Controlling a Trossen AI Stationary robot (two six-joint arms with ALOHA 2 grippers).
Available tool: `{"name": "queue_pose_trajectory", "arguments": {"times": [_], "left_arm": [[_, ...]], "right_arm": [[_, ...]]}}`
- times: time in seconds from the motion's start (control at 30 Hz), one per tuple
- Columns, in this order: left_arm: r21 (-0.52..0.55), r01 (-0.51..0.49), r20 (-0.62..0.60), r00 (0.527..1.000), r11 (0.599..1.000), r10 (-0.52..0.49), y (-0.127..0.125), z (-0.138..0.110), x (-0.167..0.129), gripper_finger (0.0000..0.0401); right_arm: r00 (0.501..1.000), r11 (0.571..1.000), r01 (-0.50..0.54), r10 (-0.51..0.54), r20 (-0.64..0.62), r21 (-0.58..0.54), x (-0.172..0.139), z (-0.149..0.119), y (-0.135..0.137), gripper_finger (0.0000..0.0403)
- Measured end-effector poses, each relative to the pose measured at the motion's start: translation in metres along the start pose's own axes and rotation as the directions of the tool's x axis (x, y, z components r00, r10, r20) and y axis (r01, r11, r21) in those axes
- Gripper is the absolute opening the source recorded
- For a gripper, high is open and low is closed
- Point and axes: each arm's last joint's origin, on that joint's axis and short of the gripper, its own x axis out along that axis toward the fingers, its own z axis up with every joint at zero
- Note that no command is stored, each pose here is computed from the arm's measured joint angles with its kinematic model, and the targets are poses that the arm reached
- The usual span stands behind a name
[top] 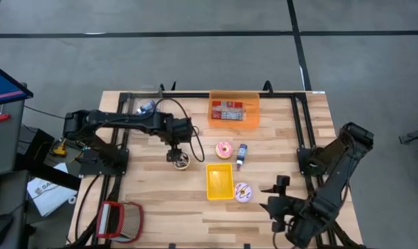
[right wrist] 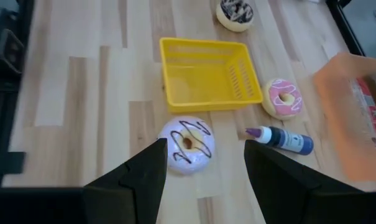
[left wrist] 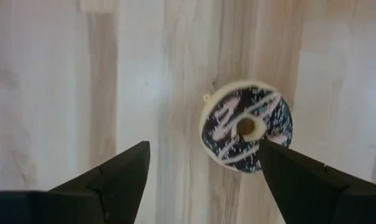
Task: Pick & Place Food Item
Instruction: Put the black donut into the yellow bin
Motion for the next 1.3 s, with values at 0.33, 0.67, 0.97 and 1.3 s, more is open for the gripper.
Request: {"name": "queue_pose_trajectory", "arguments": {"times": [0.33, 0.67, 0.97, 1.3], "left_arm": [[0.029, 0.013, -0.004, 1.0, 0.999, -0.013, -0.013, -0.015, 0.028, 0.0297], [0.005, -0.004, 0.068, 0.998, 1.0, 0.003, -0.008, -0.015, 0.042, 0.0297], [-0.003, 0.007, 0.053, 0.999, 1.0, -0.007, -0.007, -0.016, 0.054, 0.0297], [-0.021, 0.026, 0.048, 0.999, 0.999, -0.025, -0.009, -0.016, 0.056, 0.0297]], "right_arm": [[0.997, 1.0, 0.021, -0.021, 0.072, -0.002, -0.009, -0.004, 0.003, 0.0207], [0.997, 1.0, 0.022, -0.021, 0.072, -0.006, -0.009, -0.004, 0.003, 0.0207], [0.997, 1.0, 0.022, -0.022, 0.071, -0.011, -0.009, -0.004, 0.003, 0.0207], [0.997, 1.0, 0.02, -0.019, 0.07, -0.012, -0.01, -0.006, 0.003, 0.0207]]}}
